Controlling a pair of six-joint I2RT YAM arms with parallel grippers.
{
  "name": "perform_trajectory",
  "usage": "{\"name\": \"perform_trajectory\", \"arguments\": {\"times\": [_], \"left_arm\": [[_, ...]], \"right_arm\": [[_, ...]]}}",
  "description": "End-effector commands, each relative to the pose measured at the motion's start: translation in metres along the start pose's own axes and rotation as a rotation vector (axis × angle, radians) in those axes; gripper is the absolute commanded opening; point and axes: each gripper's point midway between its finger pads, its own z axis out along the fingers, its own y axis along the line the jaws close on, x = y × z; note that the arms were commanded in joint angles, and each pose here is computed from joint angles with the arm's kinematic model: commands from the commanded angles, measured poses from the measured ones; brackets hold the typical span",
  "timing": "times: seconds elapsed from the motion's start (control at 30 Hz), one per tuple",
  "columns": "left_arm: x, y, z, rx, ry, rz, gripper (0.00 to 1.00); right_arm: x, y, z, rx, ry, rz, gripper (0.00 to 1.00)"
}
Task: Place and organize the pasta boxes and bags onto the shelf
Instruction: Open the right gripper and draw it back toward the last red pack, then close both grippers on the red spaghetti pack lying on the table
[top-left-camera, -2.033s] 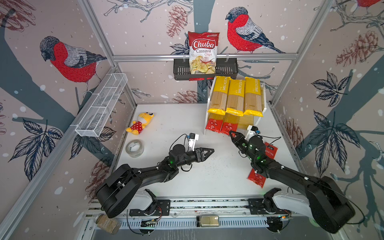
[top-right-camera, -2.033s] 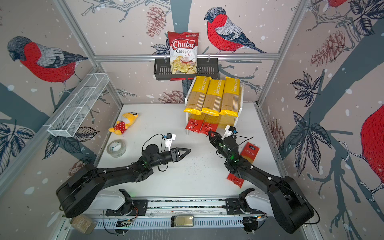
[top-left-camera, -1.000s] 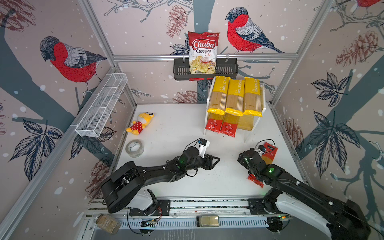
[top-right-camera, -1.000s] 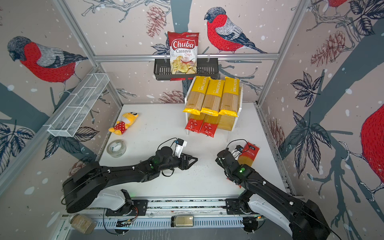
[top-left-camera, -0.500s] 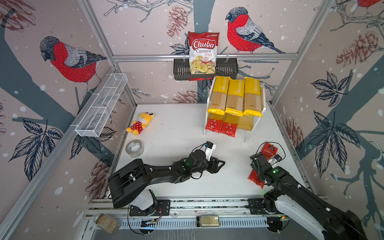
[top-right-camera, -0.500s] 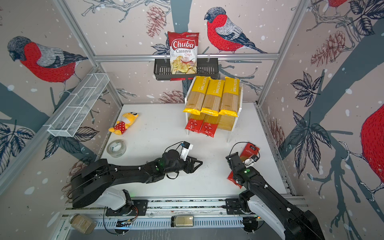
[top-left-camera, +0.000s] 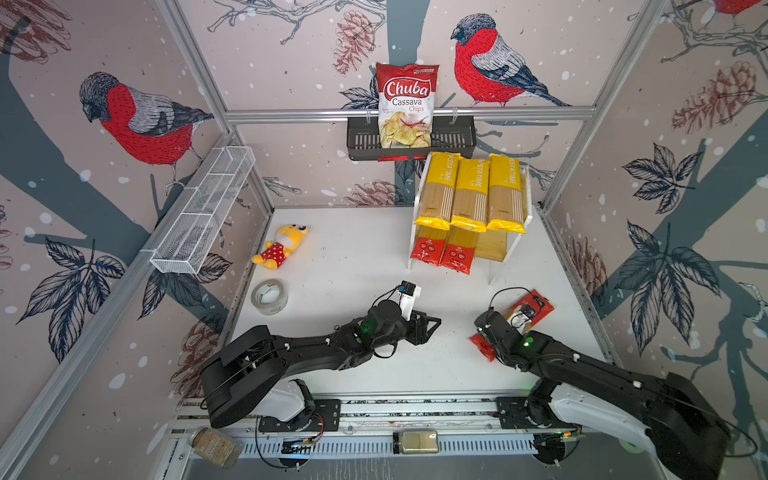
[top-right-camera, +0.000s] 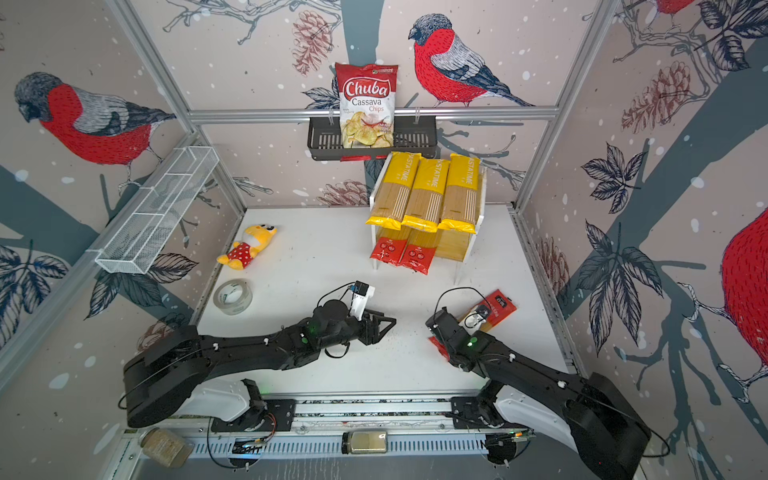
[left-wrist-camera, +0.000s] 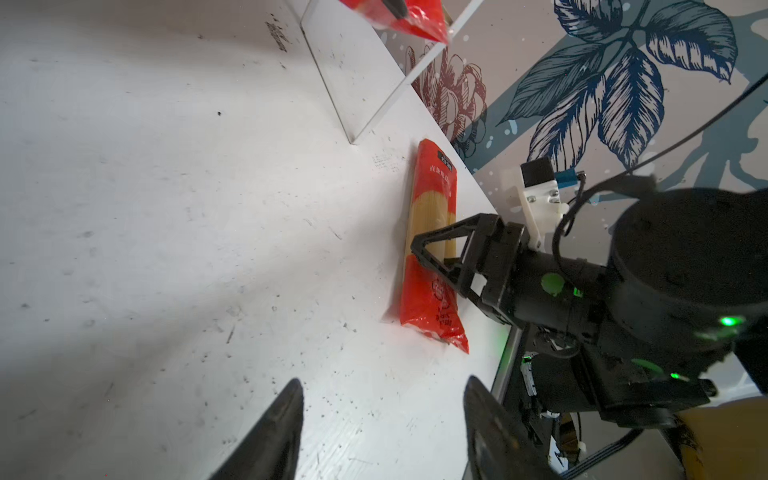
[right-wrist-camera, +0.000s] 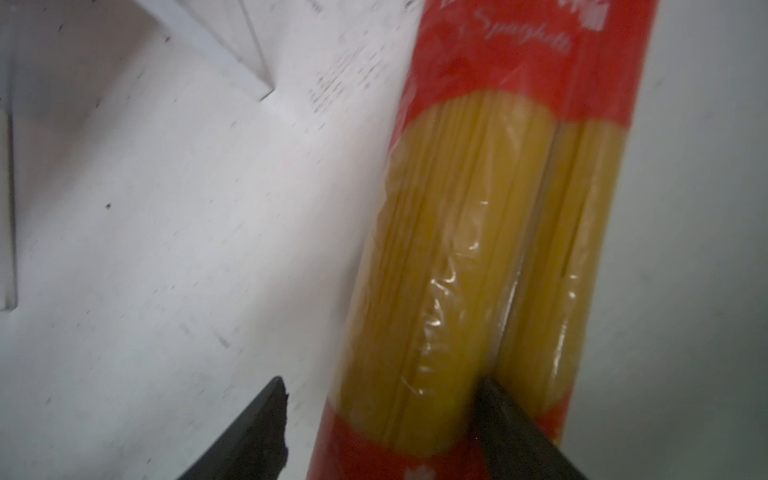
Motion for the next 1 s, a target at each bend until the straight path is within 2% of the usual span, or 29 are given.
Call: {"name": "perform_trajectory", "arguments": {"times": [0.0,0.13,0.3,0.4,0.57,0.77,0.97], "left_arm": [[-0.005,0.005,-0.004,-0.010,-0.013,0.011,0.61],[-0.009,0.013,-0.010,-0.033,-0.019,0.015,0.61],[-0.020,0.030,-0.021,-0.098,-0.035,0.015,0.61],[-0.023,0.034,-0.024,-0.121,-0.028,0.033,0.61],[-0.020,0.018,-0.013,-0.052,0.012,0.084,0.61],[0.004,-0.008,0.029,-0.044,0.142,0.237,0.63],[0.027,0.001,0.060,-0.064,0.231,0.250,0.63]], "right_arm": [[0.050,0.017,-0.003,-0.019,0.222,0.066,0.72],[0.074,0.044,-0.005,-0.034,0.265,0.001,0.73],[0.097,0.107,-0.028,-0.219,0.286,-0.188,0.71],[0.091,0.124,-0.046,-0.292,0.274,-0.240,0.71],[0.057,0.090,-0.055,-0.262,0.240,-0.176,0.74],[0.004,0.034,-0.038,-0.254,0.190,-0.016,0.78],[-0.036,0.002,-0.024,-0.235,0.091,0.108,0.81]]}}
